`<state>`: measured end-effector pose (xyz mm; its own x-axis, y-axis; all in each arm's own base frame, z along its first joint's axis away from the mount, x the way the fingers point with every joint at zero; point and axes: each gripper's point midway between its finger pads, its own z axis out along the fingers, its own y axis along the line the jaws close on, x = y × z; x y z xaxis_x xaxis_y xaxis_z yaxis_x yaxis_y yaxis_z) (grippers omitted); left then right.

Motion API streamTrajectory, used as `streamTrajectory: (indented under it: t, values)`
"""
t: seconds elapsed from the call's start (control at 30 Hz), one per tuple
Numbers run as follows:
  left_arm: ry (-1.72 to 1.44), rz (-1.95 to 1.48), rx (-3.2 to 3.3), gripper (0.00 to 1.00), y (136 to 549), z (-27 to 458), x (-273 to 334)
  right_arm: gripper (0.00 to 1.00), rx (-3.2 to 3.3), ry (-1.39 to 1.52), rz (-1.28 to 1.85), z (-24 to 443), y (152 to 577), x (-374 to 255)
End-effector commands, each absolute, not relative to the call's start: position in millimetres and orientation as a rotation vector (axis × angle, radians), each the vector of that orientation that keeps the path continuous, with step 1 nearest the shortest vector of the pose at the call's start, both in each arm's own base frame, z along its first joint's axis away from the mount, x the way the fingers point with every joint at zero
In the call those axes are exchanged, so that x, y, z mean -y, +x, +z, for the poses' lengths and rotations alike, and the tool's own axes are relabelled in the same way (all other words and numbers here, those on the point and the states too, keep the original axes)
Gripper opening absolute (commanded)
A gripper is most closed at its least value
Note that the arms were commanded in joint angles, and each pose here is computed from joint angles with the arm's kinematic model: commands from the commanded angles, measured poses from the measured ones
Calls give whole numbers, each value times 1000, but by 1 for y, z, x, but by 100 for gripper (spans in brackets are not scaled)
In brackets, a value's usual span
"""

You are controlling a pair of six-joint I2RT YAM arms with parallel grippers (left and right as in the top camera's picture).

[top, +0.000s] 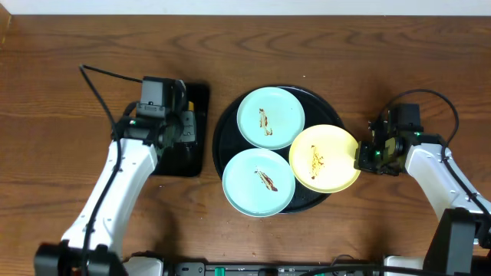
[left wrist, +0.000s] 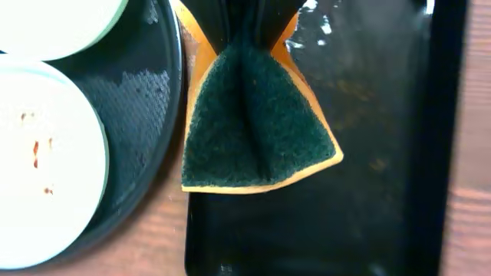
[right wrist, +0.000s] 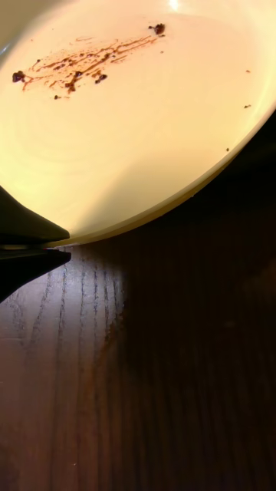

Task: Clean dirty plates on tray and stack at the side
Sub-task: 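Lift the sponge and carry it over the yellow plate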

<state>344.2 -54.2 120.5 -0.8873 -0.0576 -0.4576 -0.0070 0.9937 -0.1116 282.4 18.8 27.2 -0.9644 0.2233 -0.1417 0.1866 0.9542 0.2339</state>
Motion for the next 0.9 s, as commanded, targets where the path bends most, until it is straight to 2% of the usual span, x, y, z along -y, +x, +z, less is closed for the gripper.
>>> streamTrajectory:
  t: [0.0, 0.23, 0.5, 0.63, 0.87]
  values:
    - [-72, -198, -2720, 7, 342, 102, 61, 1, -2922, 301, 347, 32, 287, -20]
    - [-64, -231, -2719, 7, 344, 103, 66, 1, -2925, 302, 347, 32, 286, -20]
    - [-52, -367, -2711, 7, 346, 127, 93, 1, -2925, 302, 348, 32, 286, -20]
    - [56, -400, -2682, 7, 347, 142, 121, 1, -2925, 302, 347, 32, 286, -20]
    - [312, -580, -2586, 7, 334, 155, 209, 1, -2925, 302, 347, 32, 286, -20]
